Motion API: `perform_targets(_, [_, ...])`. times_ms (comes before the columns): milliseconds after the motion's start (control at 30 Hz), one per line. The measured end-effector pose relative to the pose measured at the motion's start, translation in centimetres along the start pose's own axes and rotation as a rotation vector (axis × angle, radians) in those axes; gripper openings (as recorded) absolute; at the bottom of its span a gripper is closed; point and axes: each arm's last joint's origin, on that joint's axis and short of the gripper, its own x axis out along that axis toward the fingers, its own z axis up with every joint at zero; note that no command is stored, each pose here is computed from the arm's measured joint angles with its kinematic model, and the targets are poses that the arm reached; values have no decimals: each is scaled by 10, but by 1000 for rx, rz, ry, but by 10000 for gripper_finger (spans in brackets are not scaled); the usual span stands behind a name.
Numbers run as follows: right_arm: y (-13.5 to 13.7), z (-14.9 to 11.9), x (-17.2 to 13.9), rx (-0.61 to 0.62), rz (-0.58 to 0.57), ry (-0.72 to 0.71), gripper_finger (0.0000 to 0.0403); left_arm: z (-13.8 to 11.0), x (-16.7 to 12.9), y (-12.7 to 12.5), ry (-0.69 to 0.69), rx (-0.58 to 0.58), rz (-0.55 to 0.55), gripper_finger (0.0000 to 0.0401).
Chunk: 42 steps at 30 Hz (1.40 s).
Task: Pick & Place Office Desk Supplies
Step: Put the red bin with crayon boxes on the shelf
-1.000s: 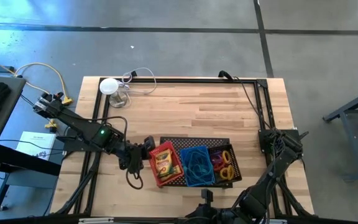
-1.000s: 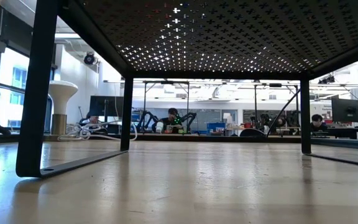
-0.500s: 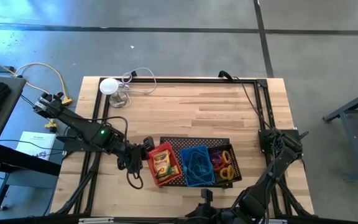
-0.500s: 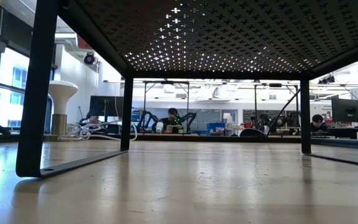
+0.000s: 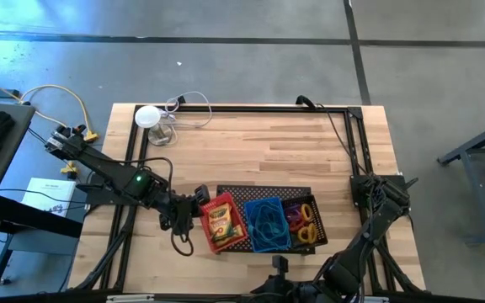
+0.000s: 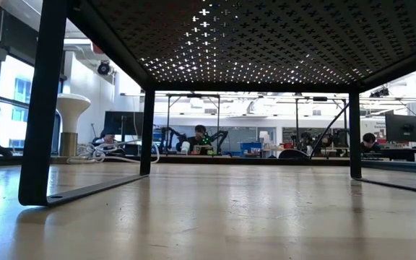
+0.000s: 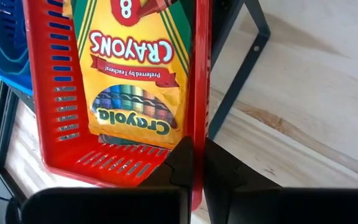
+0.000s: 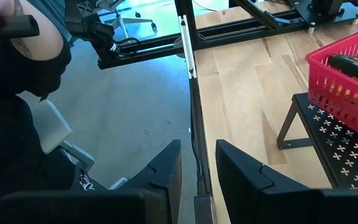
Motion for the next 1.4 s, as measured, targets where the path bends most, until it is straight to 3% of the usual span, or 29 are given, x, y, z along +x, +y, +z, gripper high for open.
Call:
perform_targets(300, [0, 0, 0, 0, 0, 0, 85, 1, 0, -1, -19, 8, -19, 17])
perform_targets(667, [0, 0, 0, 0, 0, 0, 85, 2, 0, 1, -27, 18, 8, 72])
perform_targets(1400, [0, 0, 0, 0, 0, 0, 85, 5, 0, 7, -23, 66, 97, 74])
